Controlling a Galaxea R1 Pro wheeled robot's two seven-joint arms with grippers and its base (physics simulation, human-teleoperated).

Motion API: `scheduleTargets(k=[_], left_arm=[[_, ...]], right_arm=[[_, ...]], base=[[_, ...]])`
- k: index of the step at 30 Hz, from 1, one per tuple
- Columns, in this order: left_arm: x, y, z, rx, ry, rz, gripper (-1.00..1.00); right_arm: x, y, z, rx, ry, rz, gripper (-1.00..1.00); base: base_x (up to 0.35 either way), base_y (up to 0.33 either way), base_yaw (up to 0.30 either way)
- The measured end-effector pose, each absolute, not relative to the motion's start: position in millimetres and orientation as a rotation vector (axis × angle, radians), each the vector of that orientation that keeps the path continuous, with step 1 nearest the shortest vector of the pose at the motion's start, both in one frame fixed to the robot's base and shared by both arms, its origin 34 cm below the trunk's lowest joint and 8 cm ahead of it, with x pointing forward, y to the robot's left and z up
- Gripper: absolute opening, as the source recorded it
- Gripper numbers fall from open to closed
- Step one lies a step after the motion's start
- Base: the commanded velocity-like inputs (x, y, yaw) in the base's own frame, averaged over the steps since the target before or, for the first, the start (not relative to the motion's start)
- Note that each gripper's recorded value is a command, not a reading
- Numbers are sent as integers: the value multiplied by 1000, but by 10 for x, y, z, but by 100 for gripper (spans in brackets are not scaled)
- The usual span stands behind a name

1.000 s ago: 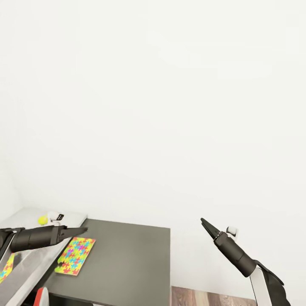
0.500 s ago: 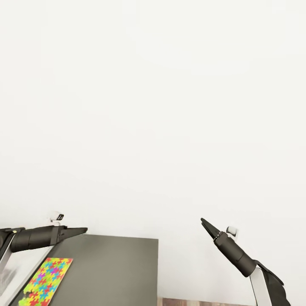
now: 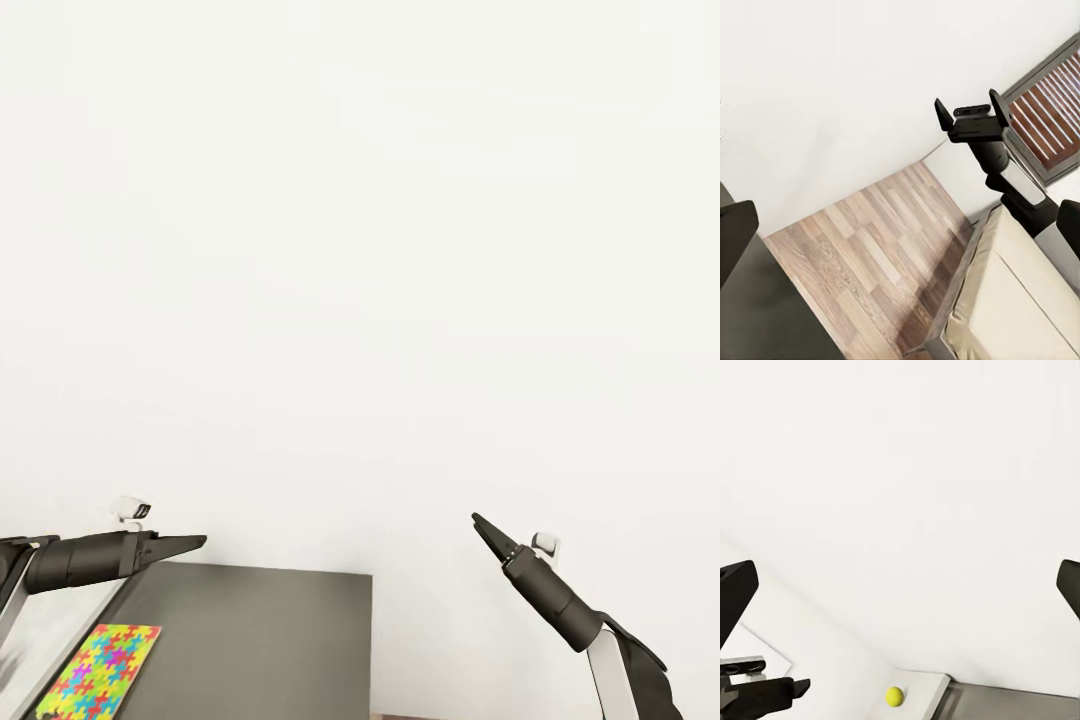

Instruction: Put all the toys in the child's room - the three board games (two on the bed and one on the table), the two jigsaw puzzles on the table, and the tennis ball on the table - inside the toy box on the table in the child's room.

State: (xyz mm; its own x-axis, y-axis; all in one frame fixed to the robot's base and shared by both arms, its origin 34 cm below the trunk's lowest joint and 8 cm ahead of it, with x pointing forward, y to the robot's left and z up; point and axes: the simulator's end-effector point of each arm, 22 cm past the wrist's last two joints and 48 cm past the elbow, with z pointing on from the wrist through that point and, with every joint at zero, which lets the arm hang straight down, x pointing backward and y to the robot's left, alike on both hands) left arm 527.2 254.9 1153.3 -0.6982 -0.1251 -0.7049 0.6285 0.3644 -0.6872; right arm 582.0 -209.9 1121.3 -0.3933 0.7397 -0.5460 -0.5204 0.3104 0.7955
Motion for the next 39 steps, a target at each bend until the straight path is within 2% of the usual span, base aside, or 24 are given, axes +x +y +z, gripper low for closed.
scheduleTargets(k=[39], left_arm=[[5273,2550,11537,435,1936,-1395,100]], right_arm=[[5820,-2096,11213,217,1425,1377,100]], base=[[0,57,0]])
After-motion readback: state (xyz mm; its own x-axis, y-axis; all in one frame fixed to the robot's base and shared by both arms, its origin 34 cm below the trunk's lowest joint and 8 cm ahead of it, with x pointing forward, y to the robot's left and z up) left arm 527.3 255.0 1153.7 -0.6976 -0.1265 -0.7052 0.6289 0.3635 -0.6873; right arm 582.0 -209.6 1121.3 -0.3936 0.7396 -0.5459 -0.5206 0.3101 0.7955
